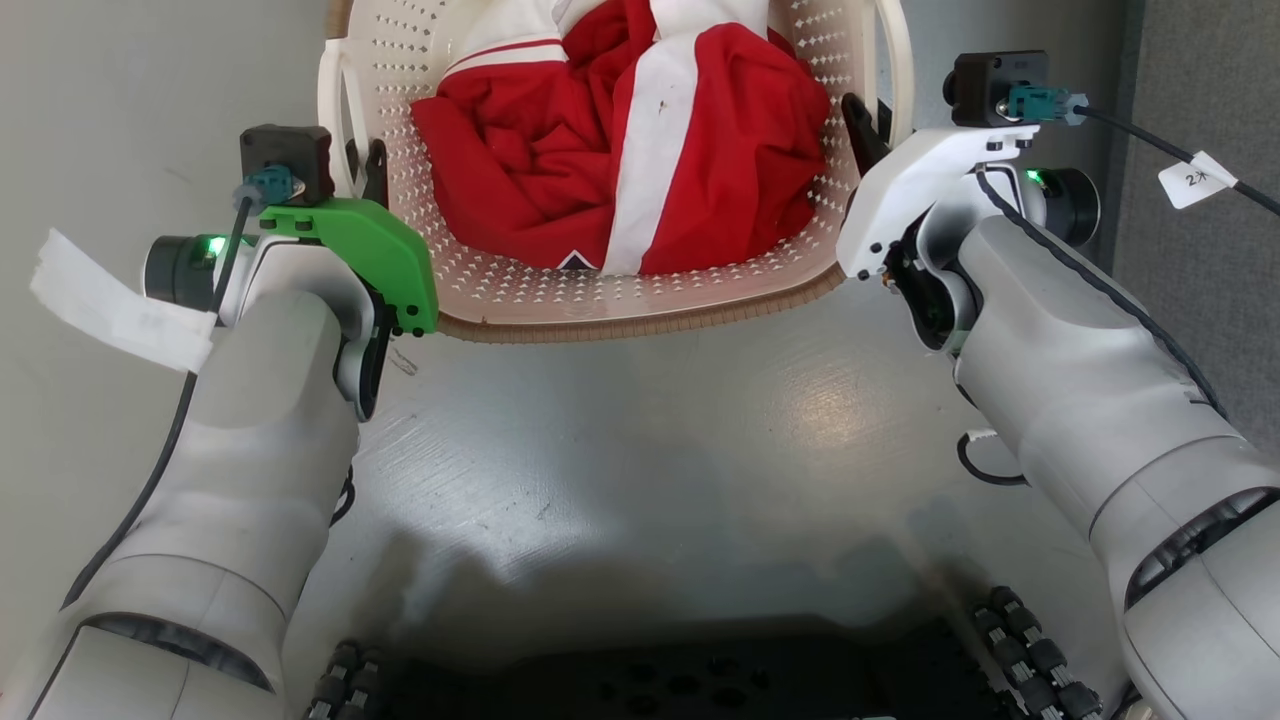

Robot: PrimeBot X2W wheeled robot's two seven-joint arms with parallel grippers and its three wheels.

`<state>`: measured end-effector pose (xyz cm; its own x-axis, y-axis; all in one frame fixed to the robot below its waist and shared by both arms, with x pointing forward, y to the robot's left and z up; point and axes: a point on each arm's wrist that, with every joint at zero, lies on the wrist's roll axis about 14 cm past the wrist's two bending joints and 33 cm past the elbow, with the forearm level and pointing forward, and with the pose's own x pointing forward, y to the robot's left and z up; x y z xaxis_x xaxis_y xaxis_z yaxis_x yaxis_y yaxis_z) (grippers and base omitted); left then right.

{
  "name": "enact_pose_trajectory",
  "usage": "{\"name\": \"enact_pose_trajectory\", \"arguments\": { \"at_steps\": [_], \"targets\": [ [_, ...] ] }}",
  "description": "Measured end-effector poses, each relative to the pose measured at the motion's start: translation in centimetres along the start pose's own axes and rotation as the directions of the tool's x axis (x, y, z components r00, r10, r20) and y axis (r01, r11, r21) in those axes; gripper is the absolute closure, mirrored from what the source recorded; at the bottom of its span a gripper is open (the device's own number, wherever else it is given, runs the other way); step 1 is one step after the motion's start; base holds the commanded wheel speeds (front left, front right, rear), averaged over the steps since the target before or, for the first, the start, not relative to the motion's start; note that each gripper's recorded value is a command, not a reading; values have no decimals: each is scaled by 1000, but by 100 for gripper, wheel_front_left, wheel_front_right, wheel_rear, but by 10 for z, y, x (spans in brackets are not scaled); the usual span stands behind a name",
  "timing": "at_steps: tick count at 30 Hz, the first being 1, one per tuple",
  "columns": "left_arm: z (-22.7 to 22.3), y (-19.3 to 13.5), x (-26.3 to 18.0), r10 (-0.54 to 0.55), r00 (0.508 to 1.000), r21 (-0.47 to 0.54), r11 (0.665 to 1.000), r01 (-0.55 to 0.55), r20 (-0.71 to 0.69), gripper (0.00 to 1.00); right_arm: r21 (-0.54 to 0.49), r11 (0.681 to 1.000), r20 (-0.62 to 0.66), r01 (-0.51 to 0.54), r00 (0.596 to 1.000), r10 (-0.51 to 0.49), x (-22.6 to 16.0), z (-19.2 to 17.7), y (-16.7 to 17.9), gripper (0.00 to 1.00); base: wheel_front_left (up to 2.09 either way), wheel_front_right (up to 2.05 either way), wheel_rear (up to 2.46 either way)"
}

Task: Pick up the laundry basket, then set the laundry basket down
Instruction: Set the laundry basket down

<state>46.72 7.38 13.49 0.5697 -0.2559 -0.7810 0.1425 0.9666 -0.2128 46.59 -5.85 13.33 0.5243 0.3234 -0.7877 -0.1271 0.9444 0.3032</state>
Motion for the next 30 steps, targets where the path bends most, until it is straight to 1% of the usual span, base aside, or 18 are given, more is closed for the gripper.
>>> {"name": "enact_pose_trajectory", "arguments": {
  "at_steps": [12, 13, 14, 15, 17, 19, 20, 24, 25, 26, 27, 30],
  "targets": [
    [-7, 1, 1, 1, 1000, 4, 1000, -1, -19, 100, 4, 1000, -17, -1, 1000, 1, 1, -7, 0, 100, 0, 0, 0],
    [-7, 1, 1, 2, 1000, 4, 1000, -2, -21, 100, 3, 1000, -18, -2, 1000, 2, 1, -7, 0, 97, 0, 0, 0],
    [-7, 2, 1, 2, 1000, 4, 1000, -2, -22, 98, 2, 1000, -19, -2, 1000, 2, 1, -7, 0, 92, 0, 0, 0],
    [-8, 2, 1, 3, 1000, 4, 1000, -3, -23, 89, 1, 1000, -20, -3, 1000, 3, 1, -8, 0, 89, 0, 0, 0],
    [-9, 3, 1, 6, 1000, 5, 1000, -6, -27, 82, 7, 1000, -25, -12, 1000, 12, 1, -9, 1, 78, 0, 0, 0],
    [-11, 5, 0, 12, 999, 12, 1000, -12, -35, 63, 6, 1000, -25, -15, 1000, 15, 0, -9, 0, 68, 0, 0, 0],
    [-13, 8, -1, 17, 999, 18, 1000, -17, -40, 59, 5, 1000, -25, -16, 1000, 16, 0, -9, 0, 67, 0, 0, 0],
    [-12, 9, -1, 21, 999, 21, 1000, -20, -41, 52, 4, 1000, -26, -16, 1000, 16, 0, -9, 0, 58, 0, 0, 0],
    [-12, 9, -1, 21, 999, 21, 1000, -20, -41, 40, 6, 1000, -26, -15, 1000, 16, 0, -9, 0, 39, 0, 0, 0],
    [-12, 10, -1, 22, 999, 22, 1000, -21, -41, 15, 8, 1000, -26, -15, 1000, 16, 0, -9, 0, 10, 0, 0, 0],
    [-12, 10, -1, 22, 999, 22, 1000, -21, -41, 0, 7, 1000, -26, -15, 1000, 16, 0, -9, 0, 0, 0, 0, 0],
    [-12, 11, -2, 27, 999, 24, 999, -26, -41, 0, 6, 1000, -24, -15, 1000, 15, -1, -8, 1, 0, 0, 0, 0]
  ]
}}
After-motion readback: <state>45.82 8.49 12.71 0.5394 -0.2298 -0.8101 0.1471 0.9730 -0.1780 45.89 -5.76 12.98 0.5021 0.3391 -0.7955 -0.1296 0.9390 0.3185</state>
